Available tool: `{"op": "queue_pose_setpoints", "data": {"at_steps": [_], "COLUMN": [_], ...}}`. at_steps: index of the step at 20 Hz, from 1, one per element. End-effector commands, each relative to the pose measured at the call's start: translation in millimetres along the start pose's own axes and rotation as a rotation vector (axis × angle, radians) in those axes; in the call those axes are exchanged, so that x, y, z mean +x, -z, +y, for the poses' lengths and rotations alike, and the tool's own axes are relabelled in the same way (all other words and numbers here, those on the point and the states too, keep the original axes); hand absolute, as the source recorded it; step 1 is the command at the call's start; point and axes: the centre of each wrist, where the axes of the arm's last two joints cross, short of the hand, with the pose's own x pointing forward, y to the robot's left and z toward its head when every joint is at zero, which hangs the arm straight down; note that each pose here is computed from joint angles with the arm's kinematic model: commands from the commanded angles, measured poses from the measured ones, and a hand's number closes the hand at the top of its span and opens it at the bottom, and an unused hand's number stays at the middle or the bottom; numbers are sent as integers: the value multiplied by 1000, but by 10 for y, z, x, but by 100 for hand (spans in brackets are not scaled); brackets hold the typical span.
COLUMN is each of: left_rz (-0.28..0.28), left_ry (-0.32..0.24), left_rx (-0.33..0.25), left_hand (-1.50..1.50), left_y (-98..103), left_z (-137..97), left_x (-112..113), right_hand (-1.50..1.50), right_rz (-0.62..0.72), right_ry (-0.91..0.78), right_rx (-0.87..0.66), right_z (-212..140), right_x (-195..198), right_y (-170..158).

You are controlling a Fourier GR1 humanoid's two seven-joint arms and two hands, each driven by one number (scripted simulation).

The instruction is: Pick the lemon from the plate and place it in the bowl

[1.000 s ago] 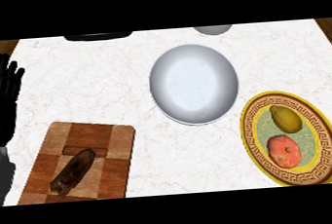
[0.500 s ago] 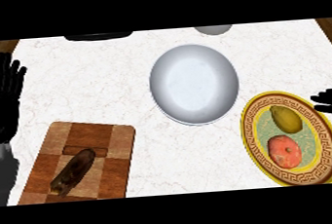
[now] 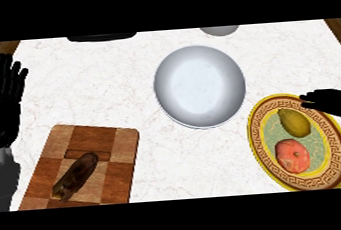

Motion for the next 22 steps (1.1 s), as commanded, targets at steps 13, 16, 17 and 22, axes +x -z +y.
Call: {"op": "queue_pose_setpoints", "data": {"at_steps": [13, 16, 17, 22], "left_rz": [-8, -4, 5, -1], "left_ry": [9, 9, -7, -13], "left_rx": [-1, 10, 15, 1], "left_hand": [0, 0, 0, 0], "left_y": [-19, -60, -76, -74], "left_z": [209, 18, 161, 23], "left_x": [-23, 25, -85, -18], "right_hand": [-150, -150, -150, -150], "right_rz": [-100, -77, -66, -66], "right_ry": [-4, 0, 6, -11], "right_rx": [29, 41, 46, 73], "right_z": [190, 348, 487, 463], "right_x": [-131, -135, -242, -29], "right_y": [356, 529, 473, 866]}}
